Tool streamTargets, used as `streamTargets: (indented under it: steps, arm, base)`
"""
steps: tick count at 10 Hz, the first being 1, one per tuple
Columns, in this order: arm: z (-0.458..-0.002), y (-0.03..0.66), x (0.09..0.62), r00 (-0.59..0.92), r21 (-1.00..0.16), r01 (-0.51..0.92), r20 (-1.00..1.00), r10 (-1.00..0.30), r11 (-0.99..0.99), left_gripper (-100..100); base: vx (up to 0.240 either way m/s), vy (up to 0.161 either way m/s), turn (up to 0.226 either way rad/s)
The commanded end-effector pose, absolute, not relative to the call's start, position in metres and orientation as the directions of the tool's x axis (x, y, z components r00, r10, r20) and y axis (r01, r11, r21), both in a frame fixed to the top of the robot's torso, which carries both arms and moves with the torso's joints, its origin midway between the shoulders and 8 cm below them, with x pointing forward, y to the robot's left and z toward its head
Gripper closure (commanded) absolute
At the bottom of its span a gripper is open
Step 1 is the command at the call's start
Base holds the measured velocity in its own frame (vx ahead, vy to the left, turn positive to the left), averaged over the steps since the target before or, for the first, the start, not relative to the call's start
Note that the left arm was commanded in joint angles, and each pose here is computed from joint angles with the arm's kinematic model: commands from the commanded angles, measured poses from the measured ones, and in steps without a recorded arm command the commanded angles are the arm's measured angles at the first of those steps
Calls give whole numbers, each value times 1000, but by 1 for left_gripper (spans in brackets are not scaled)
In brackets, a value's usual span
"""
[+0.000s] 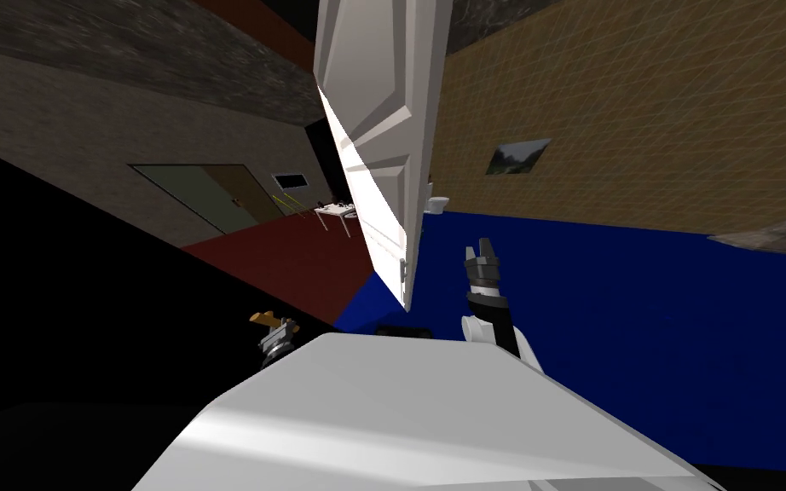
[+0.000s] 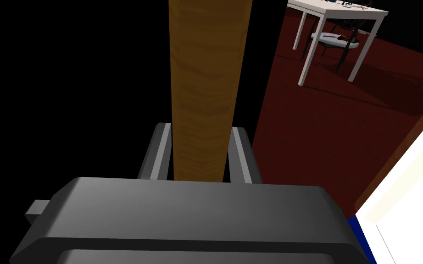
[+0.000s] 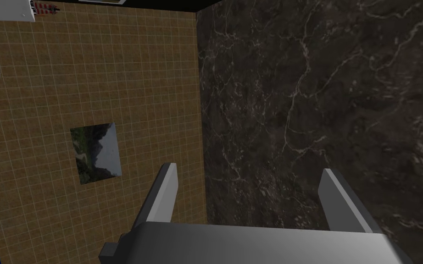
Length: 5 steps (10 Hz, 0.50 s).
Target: Pull the door open
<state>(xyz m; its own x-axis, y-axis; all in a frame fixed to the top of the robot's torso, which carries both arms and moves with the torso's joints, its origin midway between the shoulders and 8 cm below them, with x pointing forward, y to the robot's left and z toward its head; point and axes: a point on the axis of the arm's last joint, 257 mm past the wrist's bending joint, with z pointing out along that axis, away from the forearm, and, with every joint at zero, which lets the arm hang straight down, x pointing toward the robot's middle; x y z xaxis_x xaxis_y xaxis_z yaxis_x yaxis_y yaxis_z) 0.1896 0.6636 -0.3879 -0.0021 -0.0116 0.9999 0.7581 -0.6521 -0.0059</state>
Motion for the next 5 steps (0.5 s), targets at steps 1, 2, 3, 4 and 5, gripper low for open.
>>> streamTargets:
  steps: [1,2,3,4,5]
  arm:
    - [-391,655,192,2,-4,735,1000,-5,-678,100]
    - [-391,651,195,1,-4,722,1000,-4,-692,100]
    - [-391,646,198,1,-2,703,1000,-3,-711,100]
    - [-391,646,198,1,-2,703,1000,-3,-711,100]
    - [-391,641,202,0,-1,683,1000,-1,-731,100]
  base:
    - [-251,-112,-64]
    - [-216,-97,-53]
    - [-200,-83,-59]
    - [-163,-81,-32]
    - [-188,-90,-47]
